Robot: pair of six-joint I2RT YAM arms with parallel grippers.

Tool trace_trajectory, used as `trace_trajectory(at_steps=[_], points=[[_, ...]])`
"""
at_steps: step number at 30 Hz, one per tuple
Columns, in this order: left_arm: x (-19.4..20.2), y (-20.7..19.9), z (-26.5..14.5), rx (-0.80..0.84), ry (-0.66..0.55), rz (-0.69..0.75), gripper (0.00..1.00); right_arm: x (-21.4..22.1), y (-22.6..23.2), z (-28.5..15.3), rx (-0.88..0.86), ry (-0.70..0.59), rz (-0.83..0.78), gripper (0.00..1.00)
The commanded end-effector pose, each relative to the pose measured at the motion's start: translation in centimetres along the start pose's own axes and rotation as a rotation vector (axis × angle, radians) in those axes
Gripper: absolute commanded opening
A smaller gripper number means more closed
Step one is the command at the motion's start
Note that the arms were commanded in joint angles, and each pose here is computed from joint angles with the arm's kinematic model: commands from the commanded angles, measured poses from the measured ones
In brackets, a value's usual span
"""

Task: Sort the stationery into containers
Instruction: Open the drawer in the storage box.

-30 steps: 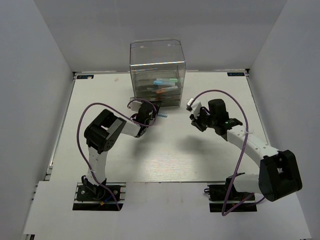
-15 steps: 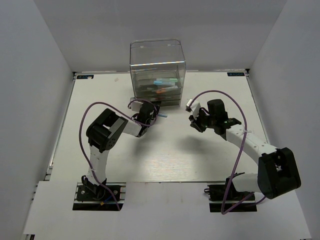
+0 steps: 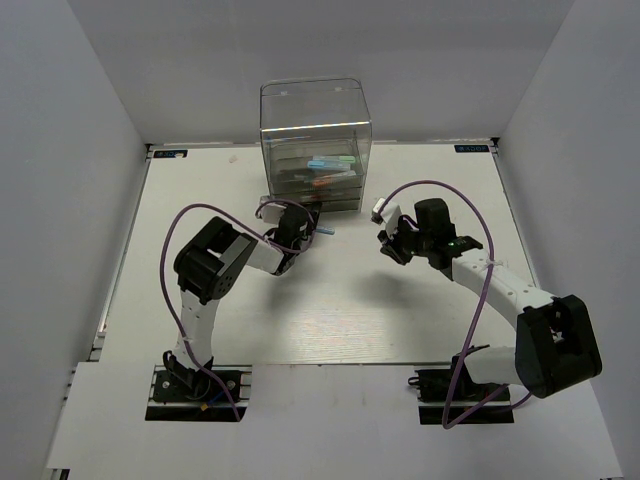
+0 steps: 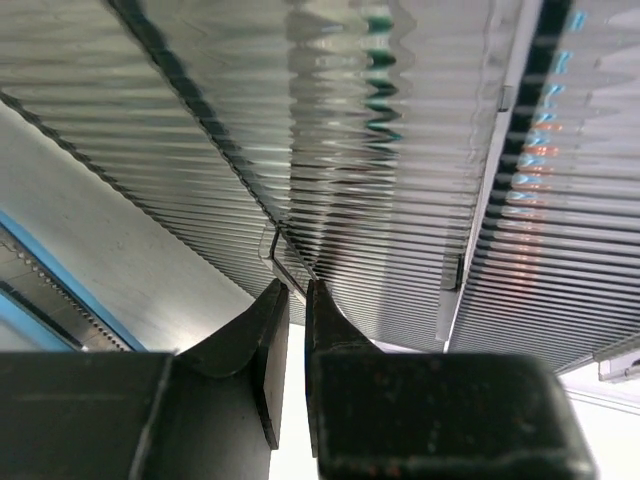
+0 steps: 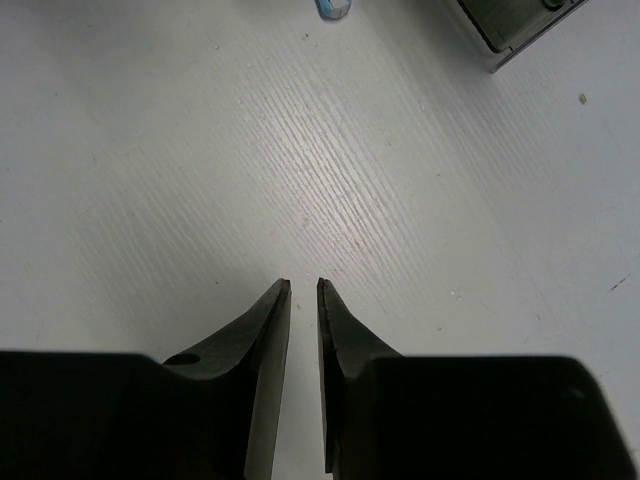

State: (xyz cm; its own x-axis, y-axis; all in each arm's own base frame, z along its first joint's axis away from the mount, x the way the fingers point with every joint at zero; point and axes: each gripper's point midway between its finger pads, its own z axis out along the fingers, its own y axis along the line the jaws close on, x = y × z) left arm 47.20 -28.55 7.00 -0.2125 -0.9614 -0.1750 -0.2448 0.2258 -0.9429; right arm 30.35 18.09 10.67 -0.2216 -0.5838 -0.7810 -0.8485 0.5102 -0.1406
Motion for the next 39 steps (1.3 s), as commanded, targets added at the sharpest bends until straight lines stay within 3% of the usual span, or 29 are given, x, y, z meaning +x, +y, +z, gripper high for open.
trace_trajectory(at_steps=[1, 16, 31, 36, 39], points=[[-0.4, -0.5, -0.9, 0.017, -0.014, 0.014, 0.00, -1.5, -0.4, -0.1, -0.006, -0.036, -0.009, 0.23], [-0.8, -0.9, -5.3, 0.031, 0.032, 0.016, 0.00, -1.9, -0.4, 0.0, -0.014, -0.048, -0.008, 0.23], [-0.6, 2.0, -11.4, -0.054, 0.125, 0.070, 0.00, -2.7, -0.3, -0.1, -0.022, -0.061, -0.017, 0.23], [-0.7, 2.2, -11.5, -0.054, 0.125, 0.070, 0.00, -2.6, -0.3, -0.3, -0.020, -0.060, -0.015, 0.23], [-0.2, -0.3, -10.4, 0.002, 0.122, 0.084, 0.00, -2.6, 0.0, -0.4, -0.026, -0.059, -0.019, 0.25]])
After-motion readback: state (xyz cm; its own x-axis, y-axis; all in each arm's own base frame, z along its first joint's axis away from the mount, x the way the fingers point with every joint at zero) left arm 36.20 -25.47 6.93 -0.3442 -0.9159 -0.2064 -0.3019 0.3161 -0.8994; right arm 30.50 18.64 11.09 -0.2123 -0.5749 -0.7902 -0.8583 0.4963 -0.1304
